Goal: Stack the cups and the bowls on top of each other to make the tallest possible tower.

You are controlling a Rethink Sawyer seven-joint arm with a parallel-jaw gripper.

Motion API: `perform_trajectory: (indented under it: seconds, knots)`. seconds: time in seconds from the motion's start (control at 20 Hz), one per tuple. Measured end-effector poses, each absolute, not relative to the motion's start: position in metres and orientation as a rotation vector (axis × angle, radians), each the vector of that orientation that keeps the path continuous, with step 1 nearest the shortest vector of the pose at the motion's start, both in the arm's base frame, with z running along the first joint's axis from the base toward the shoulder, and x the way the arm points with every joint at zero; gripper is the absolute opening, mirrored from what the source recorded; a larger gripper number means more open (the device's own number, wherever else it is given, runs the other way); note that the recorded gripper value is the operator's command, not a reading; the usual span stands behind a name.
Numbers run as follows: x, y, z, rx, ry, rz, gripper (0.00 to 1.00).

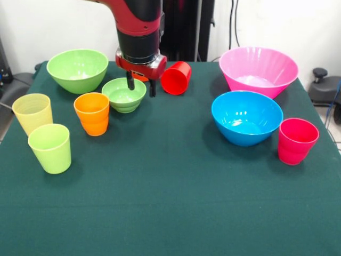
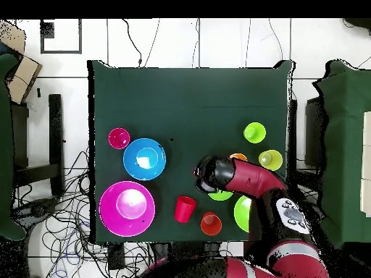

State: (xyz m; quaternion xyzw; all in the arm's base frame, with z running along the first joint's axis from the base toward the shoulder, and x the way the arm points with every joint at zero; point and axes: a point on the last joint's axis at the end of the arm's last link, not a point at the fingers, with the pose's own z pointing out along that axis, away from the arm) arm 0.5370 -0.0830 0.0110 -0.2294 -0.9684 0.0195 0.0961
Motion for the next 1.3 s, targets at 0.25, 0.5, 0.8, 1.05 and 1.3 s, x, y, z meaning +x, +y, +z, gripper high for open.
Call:
perform_trajectory:
  seconds: [0.25,0.5,0.8,1.05,1.3]
  knots:
    - [0.536,-0.086,0.011,-0.685,-2.869,0.066,1.00]
    - [0.533,-0.086,0.009,-0.692,-2.896,0.075,1.00]
    - [0.530,-0.085,0.006,-0.695,-2.939,0.094,1.00]
    - [0.522,-0.086,0.005,-0.697,-2.961,0.119,1.00]
    - [0.516,-0.084,0.004,-0.694,-2.966,0.132,1.00]
